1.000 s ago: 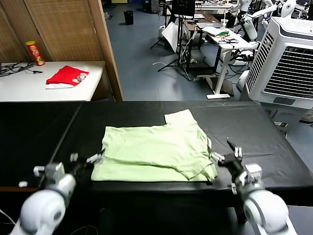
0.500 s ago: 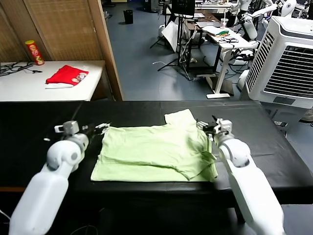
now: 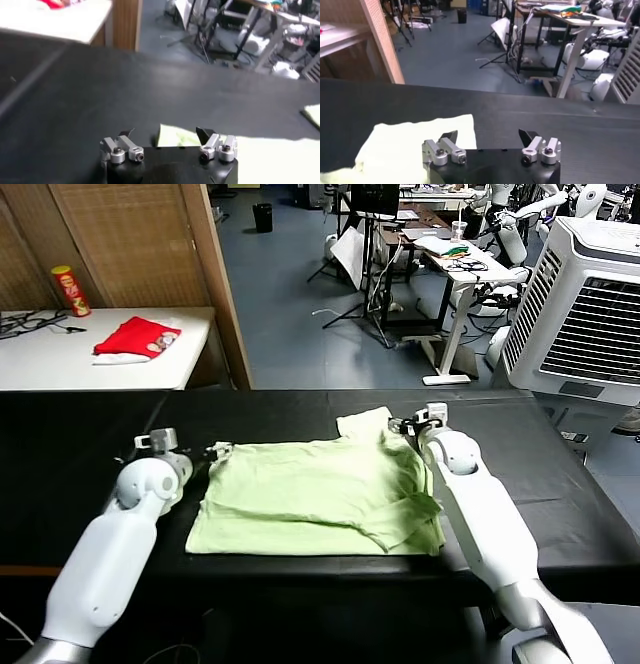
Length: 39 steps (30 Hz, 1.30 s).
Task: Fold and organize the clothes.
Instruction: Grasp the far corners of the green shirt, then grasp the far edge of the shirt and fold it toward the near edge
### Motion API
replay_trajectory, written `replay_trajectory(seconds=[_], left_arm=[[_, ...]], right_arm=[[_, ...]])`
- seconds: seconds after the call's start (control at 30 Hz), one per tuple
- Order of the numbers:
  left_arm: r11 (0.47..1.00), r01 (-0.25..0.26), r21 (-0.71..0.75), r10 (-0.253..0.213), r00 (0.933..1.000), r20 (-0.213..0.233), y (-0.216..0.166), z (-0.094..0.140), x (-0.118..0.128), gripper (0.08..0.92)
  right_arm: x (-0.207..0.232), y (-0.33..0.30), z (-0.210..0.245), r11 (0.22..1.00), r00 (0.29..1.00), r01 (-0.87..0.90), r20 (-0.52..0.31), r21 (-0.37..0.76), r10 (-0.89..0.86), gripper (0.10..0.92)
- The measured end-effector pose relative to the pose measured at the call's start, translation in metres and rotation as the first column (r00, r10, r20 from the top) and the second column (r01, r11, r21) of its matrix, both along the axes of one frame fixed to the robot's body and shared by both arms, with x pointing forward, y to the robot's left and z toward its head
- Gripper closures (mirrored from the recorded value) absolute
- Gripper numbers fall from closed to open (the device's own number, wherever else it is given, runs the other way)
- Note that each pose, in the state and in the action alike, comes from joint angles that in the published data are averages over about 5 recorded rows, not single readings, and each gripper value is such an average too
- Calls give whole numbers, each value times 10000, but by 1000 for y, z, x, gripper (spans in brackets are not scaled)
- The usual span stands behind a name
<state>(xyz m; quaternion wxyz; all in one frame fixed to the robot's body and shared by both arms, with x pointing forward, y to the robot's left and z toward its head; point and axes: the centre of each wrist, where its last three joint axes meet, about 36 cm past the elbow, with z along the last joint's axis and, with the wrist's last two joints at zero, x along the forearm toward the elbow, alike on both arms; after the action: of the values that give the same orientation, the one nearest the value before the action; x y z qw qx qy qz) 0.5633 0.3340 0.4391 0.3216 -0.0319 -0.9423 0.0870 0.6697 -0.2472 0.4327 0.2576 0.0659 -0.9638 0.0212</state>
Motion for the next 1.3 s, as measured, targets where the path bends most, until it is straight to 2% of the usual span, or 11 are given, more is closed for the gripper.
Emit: replay_trajectory(seconds=[0.1,0.2,0.3,0.43,0.53,0.63,0.8,1.0,1.13,1.3], left_arm=[[10000,-16,6,16,10000,-14,0,-2,2,206],[10000,10,12,-10,10000,-2,1,-3,3,271],[10000,68,15,-68,10000,53,3,-4,3,383],[9999,106,35,-107,9999,91,3,-7,3,616],[9999,154,57,-154,9998,92,2,-8,3,759],[9997,207,95,-208,9997,119,1,-8,3,859],[9996,234,153,-238,9992,325,-1,-5,1,871],[9994,225,268,-245,9968,763,1,7,-8,871],[9991,314,280,-344,9927,1153,2,22,-24,871],[9978,599,290,-636,9868,1490,-2,36,-56,871]], right_arm=[[7,1,-6,10000,9997,-37,-227,35,38,228],[11,1,-11,9999,9992,-120,-367,91,123,295],[13,2,-15,9997,9989,-229,-414,108,233,438],[14,4,-20,9995,9984,-242,-503,181,250,669],[14,5,-22,9993,9984,-244,-508,281,258,818],[13,5,-24,9990,9991,-273,-320,355,284,893],[5,3,-25,9986,9990,-286,369,439,270,900],[-17,-3,-6,9949,9909,-491,1293,878,375,900],[-43,-14,10,9920,9840,-683,1712,1061,494,900],[-86,-31,26,9906,9762,-962,2038,972,748,900]])
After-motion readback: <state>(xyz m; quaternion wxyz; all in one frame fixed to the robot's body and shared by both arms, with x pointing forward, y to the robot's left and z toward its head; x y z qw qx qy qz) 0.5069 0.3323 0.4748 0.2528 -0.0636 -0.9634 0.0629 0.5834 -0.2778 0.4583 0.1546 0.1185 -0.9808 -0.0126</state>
